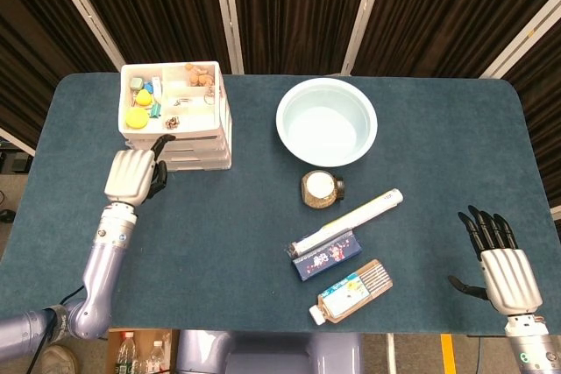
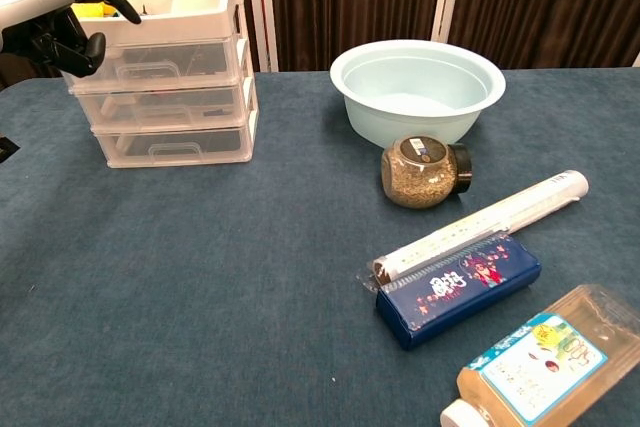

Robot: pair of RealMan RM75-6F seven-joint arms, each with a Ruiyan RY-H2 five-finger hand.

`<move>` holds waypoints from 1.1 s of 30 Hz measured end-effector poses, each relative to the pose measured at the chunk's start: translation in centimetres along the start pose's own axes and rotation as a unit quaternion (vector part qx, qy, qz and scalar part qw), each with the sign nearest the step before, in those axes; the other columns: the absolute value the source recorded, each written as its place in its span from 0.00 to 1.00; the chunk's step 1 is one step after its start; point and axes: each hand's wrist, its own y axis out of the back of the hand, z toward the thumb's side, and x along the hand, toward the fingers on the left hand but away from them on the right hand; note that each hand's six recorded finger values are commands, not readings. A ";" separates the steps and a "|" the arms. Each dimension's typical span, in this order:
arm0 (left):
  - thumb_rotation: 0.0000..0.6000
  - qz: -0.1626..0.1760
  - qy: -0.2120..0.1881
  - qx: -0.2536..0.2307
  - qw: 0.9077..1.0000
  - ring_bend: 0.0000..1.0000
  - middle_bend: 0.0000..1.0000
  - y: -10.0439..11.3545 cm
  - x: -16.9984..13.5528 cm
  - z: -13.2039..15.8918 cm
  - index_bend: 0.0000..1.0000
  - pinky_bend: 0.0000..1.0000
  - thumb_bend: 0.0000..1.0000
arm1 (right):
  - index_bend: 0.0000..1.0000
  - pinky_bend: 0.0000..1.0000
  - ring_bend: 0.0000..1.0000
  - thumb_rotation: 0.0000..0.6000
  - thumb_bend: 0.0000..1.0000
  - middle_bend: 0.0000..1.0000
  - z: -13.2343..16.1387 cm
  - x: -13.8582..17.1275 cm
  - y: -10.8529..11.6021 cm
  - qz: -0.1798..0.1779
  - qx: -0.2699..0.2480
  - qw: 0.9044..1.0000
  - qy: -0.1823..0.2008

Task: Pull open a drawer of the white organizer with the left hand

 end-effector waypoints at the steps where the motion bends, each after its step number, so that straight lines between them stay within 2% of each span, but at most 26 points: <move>1: 1.00 -0.001 0.003 0.003 1.000 0.95 1.00 0.0 0.0 -0.1 0.20 1.00 0.73 | 0.00 0.00 0.00 1.00 0.07 0.00 0.0 0.0 0.0 0.000 0.000 1.000 0.000; 11: 1.00 -0.019 0.046 0.015 0.999 0.96 1.00 -0.7 0.4 -2.0 0.21 1.00 0.73 | 0.00 0.00 0.00 1.00 0.07 0.00 0.0 0.0 0.0 0.000 0.000 1.000 -0.001; 18: 1.00 -0.027 0.057 0.021 0.998 0.96 1.00 -1.1 0.5 -2.6 0.24 1.00 0.75 | 0.00 0.00 0.00 1.00 0.07 0.00 0.0 0.0 0.0 -0.001 0.001 1.000 0.000; 26: 1.00 -0.058 0.083 -0.008 0.995 0.97 1.00 -1.7 0.4 -2.7 0.40 1.00 0.75 | 0.00 0.00 0.00 1.00 0.07 0.00 0.0 0.0 0.1 -0.002 0.000 1.000 0.001; 33: 1.00 -0.065 0.090 -0.036 0.993 0.97 1.00 -1.2 0.6 -2.3 0.46 1.00 0.76 | 0.00 0.00 0.00 1.00 0.07 0.00 0.0 0.0 0.1 -0.001 -0.001 1.000 0.001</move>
